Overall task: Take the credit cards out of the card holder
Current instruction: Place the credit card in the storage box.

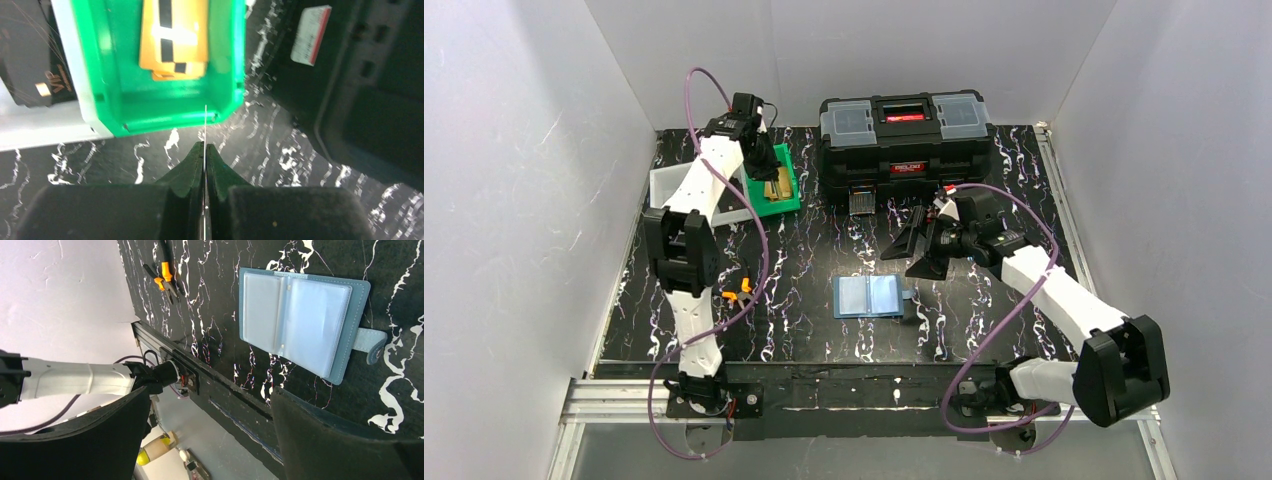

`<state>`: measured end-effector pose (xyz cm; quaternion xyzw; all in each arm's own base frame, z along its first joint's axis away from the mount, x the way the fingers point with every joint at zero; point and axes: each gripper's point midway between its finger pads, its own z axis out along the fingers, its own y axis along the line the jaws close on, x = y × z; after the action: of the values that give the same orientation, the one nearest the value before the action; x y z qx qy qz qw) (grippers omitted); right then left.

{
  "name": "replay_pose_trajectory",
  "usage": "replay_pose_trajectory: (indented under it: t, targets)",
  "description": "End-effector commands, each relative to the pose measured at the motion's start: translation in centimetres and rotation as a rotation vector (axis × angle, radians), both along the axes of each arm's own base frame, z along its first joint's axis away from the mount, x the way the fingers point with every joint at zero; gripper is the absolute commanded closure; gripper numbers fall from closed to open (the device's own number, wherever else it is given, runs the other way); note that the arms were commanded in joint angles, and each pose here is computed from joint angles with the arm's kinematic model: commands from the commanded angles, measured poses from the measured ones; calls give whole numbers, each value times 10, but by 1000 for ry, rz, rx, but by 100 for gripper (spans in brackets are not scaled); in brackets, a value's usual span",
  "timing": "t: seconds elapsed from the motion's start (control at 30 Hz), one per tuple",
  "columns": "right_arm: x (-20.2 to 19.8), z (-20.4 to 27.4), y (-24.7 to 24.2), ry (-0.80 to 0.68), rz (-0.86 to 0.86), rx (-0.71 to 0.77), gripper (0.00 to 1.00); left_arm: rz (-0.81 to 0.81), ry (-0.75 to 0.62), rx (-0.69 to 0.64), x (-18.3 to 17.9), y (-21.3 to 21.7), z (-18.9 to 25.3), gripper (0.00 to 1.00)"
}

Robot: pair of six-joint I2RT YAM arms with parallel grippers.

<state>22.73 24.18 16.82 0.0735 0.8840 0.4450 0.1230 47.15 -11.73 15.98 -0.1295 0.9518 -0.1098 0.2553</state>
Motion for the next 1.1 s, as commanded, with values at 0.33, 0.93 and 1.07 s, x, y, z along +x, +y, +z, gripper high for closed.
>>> replay_pose_trajectory:
  t: [0.33, 0.93, 1.07]
  targets:
    - [-7, 25, -15, -98, -22, -41, 4, 4, -84, 101, 65, 29, -23, 100]
    - [0, 11, -21, -67, -68, -97, 2, -40, -132, 2, 48, 16, 36, 49]
    - [8, 8, -29, -81, -122, -150, 2, -59, -116, -92, 23, -1, 41, 50]
